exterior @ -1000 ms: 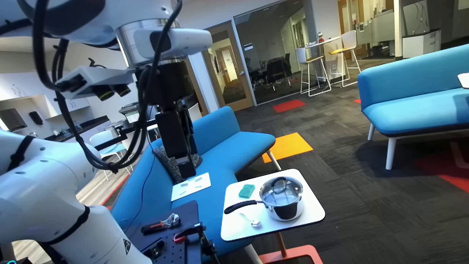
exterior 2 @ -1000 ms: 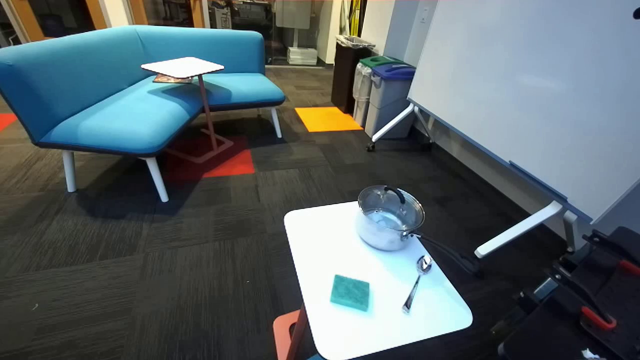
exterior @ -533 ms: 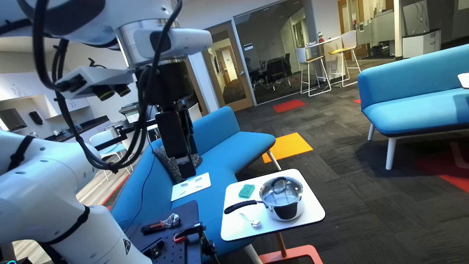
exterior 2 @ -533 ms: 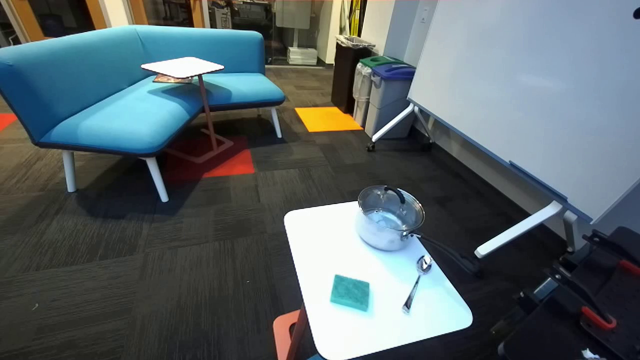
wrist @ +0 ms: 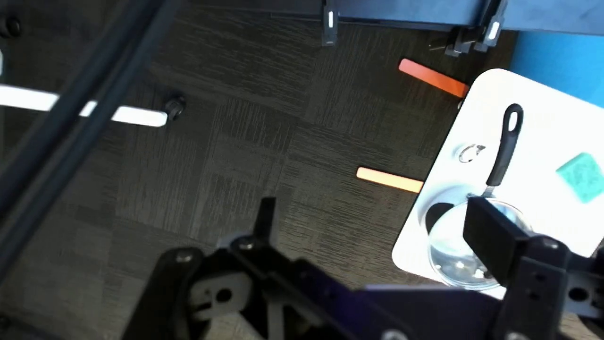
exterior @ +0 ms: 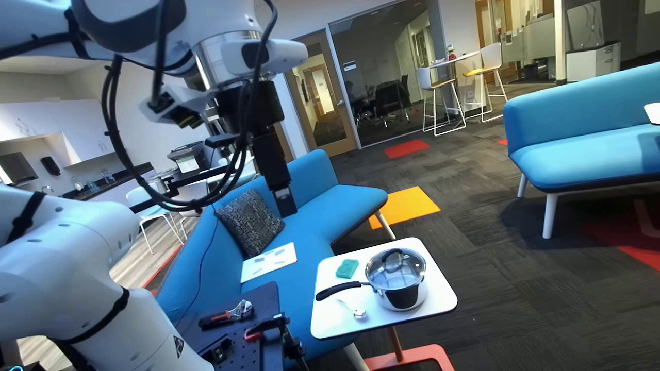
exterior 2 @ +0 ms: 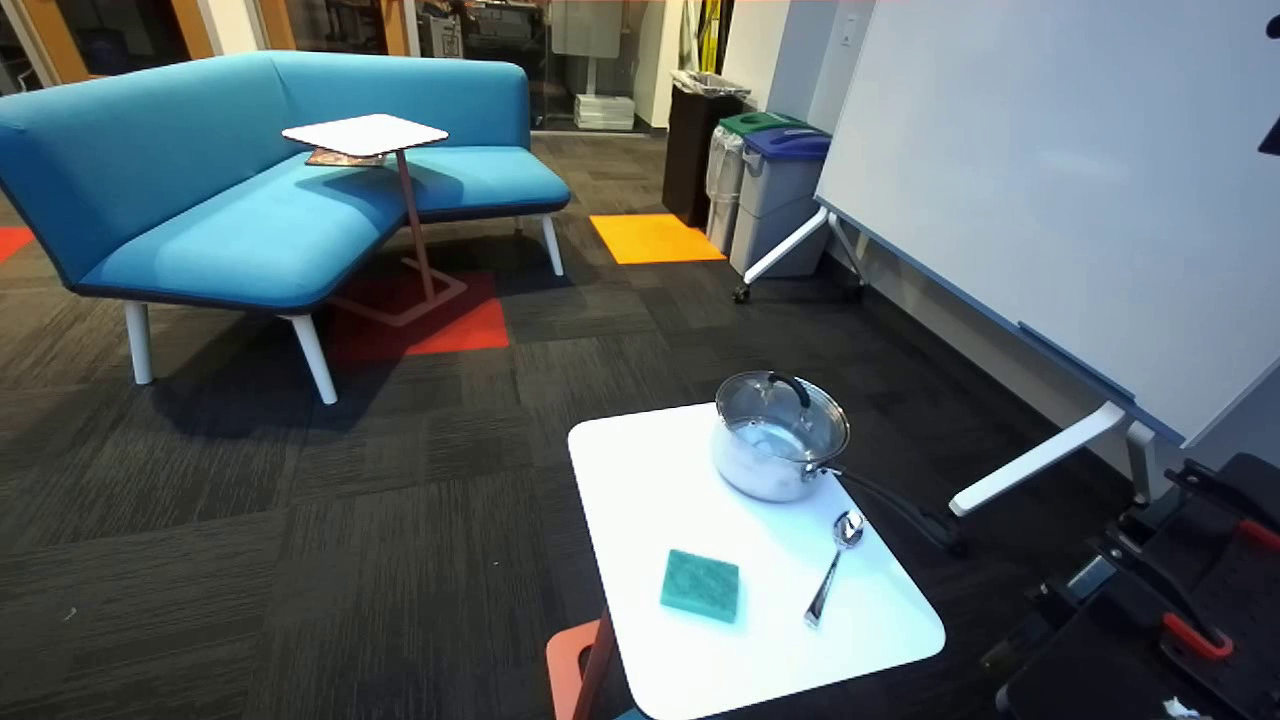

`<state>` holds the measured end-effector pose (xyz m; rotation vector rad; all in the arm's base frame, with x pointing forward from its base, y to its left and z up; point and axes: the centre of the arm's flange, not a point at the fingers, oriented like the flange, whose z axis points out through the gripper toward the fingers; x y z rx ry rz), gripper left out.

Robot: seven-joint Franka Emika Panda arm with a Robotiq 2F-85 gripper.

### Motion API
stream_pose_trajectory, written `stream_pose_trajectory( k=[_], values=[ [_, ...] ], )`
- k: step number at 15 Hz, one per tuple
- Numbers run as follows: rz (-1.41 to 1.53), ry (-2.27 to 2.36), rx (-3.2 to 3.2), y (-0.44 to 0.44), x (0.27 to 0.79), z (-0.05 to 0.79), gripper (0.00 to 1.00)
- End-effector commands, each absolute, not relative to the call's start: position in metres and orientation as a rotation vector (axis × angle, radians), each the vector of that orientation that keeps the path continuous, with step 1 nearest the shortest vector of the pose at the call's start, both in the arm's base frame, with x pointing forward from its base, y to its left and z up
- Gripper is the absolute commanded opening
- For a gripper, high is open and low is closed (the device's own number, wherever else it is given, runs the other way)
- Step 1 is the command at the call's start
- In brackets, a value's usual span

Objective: Use the sponge to scrub the table

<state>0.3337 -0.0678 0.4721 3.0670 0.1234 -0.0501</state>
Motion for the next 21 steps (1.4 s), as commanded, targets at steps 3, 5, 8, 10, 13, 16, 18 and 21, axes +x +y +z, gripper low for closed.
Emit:
stream_pose_trajectory(
  k=[3, 5, 8, 10, 13, 16, 18, 21],
  values=[
    [0.064, 0.565, 3.050, 0.039, 0.352, 0.460, 1.00],
    [0.074, 0.735, 3.054, 0.074, 0.350, 0.453, 1.00],
    [-0.008, 0.981, 3.075, 0.110, 0.343, 0.444, 1.00],
    [0.005, 0.916, 3.064, 0.108, 0.339, 0.448, 1.00],
    [-0.021, 0.972, 3.052, 0.113, 0.338, 0.443, 1.00],
    [-0.021, 0.979, 3.050, 0.113, 0.338, 0.443, 1.00],
    [0.011, 1.033, 3.046, 0.121, 0.340, 0.438, 1.00],
    [0.136, 1.143, 2.977, 0.158, 0.349, 0.414, 1.00]
  ],
)
